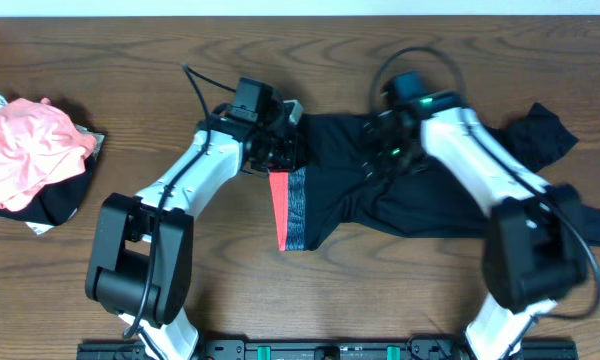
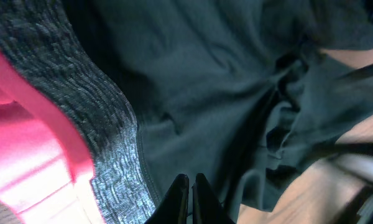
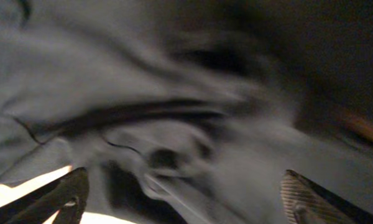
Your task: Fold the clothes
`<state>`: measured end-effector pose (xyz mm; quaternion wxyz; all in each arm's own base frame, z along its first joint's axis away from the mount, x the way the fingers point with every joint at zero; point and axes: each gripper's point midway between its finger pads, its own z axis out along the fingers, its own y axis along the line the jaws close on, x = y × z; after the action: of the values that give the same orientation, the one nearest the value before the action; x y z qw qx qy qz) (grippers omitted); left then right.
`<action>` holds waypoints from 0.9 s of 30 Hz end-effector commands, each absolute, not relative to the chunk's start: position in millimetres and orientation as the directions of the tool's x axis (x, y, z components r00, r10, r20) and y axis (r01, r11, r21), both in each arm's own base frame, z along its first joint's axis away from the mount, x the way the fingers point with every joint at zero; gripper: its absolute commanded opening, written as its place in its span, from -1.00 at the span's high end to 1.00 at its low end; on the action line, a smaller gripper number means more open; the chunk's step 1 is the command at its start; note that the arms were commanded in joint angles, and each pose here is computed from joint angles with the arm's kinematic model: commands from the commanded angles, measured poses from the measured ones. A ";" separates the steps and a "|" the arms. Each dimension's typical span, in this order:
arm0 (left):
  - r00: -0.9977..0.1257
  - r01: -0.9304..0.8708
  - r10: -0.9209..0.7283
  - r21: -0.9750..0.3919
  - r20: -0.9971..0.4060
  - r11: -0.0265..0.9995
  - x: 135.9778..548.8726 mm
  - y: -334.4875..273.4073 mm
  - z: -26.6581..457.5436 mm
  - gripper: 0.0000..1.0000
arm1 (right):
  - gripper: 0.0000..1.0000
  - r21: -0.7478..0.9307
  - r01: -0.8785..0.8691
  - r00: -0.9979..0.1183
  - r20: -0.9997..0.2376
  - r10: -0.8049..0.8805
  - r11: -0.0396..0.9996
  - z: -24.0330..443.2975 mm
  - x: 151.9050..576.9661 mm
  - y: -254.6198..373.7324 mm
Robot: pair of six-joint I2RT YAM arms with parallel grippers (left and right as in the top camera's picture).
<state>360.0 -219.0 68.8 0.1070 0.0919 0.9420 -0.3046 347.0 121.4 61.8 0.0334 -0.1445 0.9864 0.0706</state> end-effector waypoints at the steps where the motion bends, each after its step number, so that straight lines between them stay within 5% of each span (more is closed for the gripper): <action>1: -0.944 0.263 0.127 -0.466 -0.303 0.845 363.7 -216.4 70.3 0.88 | -0.82 0.093 -0.120 -0.987 -0.115 -0.109 0.989 83.1 355.2 82.9; 7: -0.956 0.262 0.162 -0.457 -0.247 0.850 346.7 -222.1 48.0 0.87 | -0.48 0.087 -0.015 -1.000 0.000 -0.015 0.996 65.6 330.5 53.3; 16: -0.983 0.178 0.177 -0.428 -0.044 0.886 313.0 -209.3 8.7 0.88 | -0.53 0.074 0.032 -0.995 0.098 0.024 0.997 20.4 291.8 45.0; 27: -0.979 0.124 0.165 -0.291 0.123 0.949 279.3 -176.9 -4.1 0.76 | -0.63 0.027 0.112 -0.993 0.053 0.110 0.993 -16.7 284.2 13.9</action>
<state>281.5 -192.8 5.1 -0.0704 0.0719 0.9768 -0.1890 293.7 36.4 -2.9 -0.0146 0.0241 0.9987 0.0427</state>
